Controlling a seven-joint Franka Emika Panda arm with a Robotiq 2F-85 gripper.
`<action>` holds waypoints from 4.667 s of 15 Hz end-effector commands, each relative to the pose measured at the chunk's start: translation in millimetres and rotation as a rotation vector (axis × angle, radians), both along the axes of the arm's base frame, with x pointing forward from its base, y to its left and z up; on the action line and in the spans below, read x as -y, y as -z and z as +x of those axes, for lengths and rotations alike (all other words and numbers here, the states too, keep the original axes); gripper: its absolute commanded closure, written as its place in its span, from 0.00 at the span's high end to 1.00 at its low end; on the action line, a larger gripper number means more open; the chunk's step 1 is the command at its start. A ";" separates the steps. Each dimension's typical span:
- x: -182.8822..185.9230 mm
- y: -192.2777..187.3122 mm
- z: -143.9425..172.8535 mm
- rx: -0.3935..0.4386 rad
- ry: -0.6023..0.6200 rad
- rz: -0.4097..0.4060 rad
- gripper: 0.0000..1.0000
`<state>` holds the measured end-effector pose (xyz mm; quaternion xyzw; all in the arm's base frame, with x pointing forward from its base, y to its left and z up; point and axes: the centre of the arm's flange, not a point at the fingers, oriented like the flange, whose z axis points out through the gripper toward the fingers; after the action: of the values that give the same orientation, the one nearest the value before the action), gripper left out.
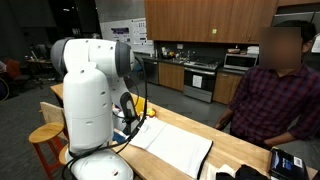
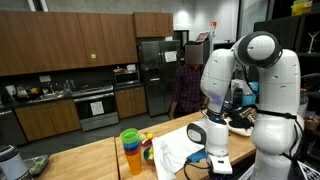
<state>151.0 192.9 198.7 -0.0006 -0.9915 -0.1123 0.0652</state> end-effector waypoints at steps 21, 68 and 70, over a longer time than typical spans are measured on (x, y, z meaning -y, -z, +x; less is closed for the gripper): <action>61.0 -13.4 44.0 0.241 -0.447 -0.302 1.00; 139.2 -14.5 42.0 0.224 -0.234 -0.606 1.00; 143.6 -22.8 48.8 0.223 -0.241 -0.603 1.00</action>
<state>205.0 61.8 178.6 0.1043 -0.9755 0.1890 -0.0415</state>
